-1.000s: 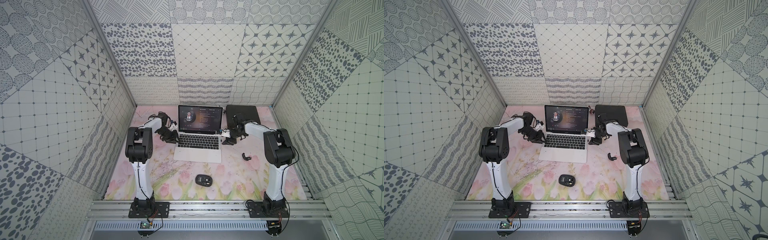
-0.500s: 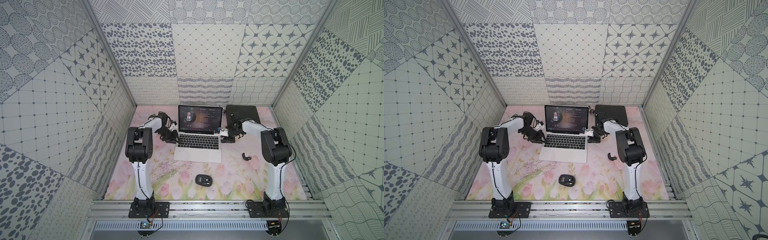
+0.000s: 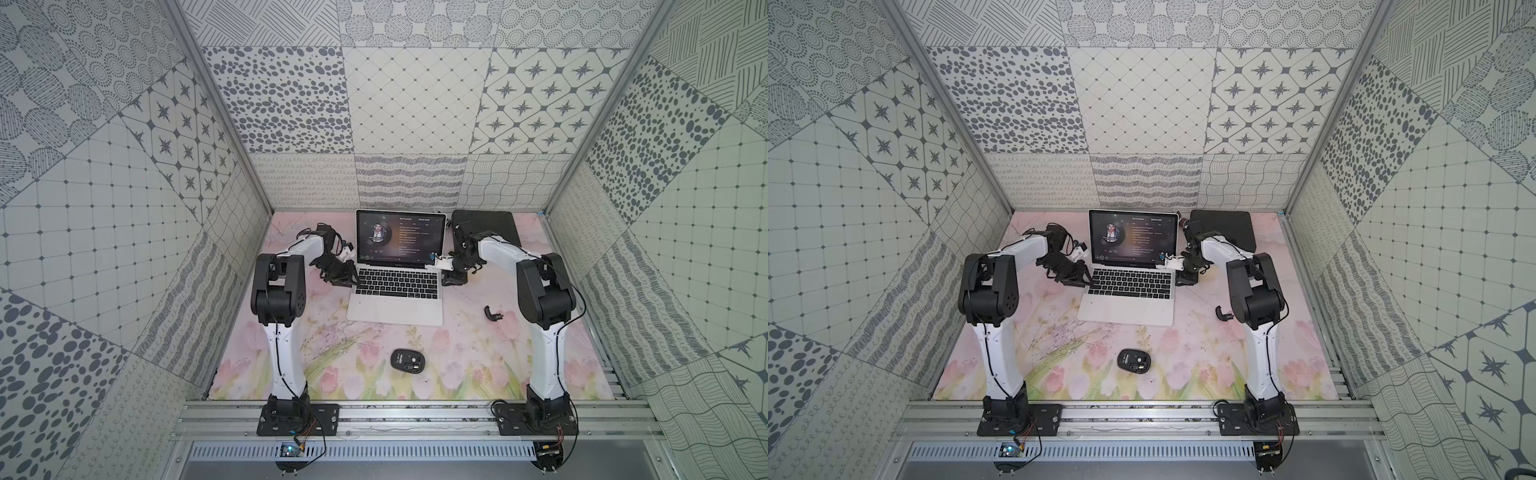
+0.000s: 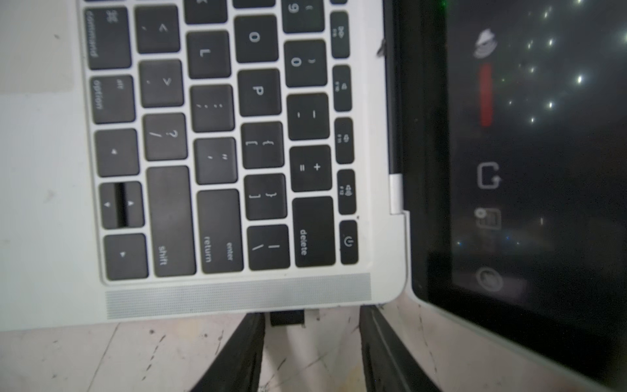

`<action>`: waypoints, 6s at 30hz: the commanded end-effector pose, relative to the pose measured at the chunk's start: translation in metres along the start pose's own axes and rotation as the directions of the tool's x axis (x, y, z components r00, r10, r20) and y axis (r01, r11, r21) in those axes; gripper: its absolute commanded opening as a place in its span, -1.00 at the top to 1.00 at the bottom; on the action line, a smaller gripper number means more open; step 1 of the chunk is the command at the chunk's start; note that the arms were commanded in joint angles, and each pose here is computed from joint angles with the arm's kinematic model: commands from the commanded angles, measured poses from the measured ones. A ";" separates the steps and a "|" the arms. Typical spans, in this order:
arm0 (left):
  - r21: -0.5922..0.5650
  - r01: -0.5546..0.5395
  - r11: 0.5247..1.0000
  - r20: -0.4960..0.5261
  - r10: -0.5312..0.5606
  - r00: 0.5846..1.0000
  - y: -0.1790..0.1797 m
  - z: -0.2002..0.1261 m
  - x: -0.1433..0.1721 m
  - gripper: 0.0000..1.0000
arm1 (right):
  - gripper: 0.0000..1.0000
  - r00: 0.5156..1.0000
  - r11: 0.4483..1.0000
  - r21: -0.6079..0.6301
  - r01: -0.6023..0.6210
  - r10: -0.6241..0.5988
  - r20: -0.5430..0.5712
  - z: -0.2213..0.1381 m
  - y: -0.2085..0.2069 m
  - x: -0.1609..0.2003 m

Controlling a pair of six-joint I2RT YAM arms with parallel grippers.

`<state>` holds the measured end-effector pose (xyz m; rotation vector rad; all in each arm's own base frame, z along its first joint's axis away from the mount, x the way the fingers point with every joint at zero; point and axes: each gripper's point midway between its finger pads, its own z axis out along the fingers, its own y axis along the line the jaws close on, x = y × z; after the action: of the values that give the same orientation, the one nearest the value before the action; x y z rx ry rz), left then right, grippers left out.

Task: Remove the wireless mouse receiver from the laptop
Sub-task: Take out the USB plug from the USB port.

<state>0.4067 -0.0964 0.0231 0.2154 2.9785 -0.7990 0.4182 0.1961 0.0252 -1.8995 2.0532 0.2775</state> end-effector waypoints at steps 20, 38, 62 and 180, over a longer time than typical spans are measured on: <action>-0.220 -0.007 0.975 -0.127 -0.022 0.992 0.039 0.015 0.025 0.33 | 0.63 0.984 0.994 -0.107 -0.038 0.018 -0.175 0.030 0.026 0.013; -0.316 0.015 0.949 -0.168 -0.071 0.983 0.055 0.013 0.031 0.36 | 0.84 0.971 0.999 0.000 -0.042 0.041 -0.237 0.000 0.020 0.052; 0.206 0.027 0.978 0.300 -0.090 0.950 -0.089 -0.119 -0.023 -0.98 | 0.77 0.996 0.966 0.248 -0.076 0.085 -0.025 -0.114 0.032 -0.015; 0.559 -0.428 0.710 0.371 0.247 0.895 -0.282 -0.117 0.142 1.00 | -0.94 0.762 0.863 0.282 -0.420 0.166 0.626 -0.258 0.190 -0.175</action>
<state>0.2140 -0.2628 0.2412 0.5465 2.3006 -1.6675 0.1990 0.2885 0.2719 -1.3884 1.7865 0.2816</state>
